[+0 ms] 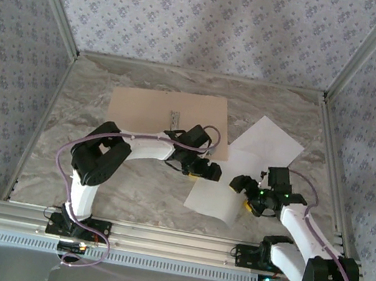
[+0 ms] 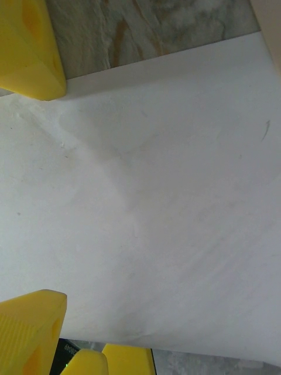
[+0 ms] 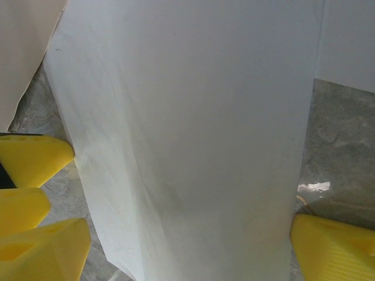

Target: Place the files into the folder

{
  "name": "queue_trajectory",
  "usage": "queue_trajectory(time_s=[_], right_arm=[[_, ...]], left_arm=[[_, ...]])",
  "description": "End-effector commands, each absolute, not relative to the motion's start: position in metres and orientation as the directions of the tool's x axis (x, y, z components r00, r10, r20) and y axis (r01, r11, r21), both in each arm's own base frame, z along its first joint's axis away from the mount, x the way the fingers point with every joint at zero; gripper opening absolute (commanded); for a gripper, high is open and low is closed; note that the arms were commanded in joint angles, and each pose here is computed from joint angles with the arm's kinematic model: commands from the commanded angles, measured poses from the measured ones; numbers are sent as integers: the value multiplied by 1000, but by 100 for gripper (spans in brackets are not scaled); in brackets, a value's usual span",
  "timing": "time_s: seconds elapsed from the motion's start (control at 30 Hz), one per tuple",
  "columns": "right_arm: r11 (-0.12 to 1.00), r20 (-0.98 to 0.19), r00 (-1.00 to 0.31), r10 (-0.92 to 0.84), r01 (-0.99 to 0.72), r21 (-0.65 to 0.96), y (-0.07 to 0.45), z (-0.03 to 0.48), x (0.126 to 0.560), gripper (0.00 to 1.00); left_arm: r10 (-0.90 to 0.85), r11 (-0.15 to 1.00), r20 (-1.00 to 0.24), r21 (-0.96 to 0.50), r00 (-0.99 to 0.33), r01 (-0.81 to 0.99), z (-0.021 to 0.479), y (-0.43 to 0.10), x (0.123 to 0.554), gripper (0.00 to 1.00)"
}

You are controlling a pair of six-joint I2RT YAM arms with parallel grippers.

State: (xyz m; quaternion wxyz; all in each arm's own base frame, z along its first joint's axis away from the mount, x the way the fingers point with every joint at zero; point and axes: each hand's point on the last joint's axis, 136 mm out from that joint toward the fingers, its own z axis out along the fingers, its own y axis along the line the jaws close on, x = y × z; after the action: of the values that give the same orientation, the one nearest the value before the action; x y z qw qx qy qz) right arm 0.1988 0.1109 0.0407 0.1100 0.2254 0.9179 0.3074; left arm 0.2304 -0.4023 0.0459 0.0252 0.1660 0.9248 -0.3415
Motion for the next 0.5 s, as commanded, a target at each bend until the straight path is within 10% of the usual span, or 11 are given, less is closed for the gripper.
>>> queue_trajectory(time_s=[0.0, 0.47], right_arm=[[692, -6, -878, 478, 372, 619, 113, 33, 186, 91], [671, 3, -871, 491, 380, 637, 112, 29, 183, 85]], left_arm=[[304, 704, -116, -642, -946, 304, 32, -410, 219, 85], [296, 645, -121, -706, -947, 292, 39, -427, 215, 85]])
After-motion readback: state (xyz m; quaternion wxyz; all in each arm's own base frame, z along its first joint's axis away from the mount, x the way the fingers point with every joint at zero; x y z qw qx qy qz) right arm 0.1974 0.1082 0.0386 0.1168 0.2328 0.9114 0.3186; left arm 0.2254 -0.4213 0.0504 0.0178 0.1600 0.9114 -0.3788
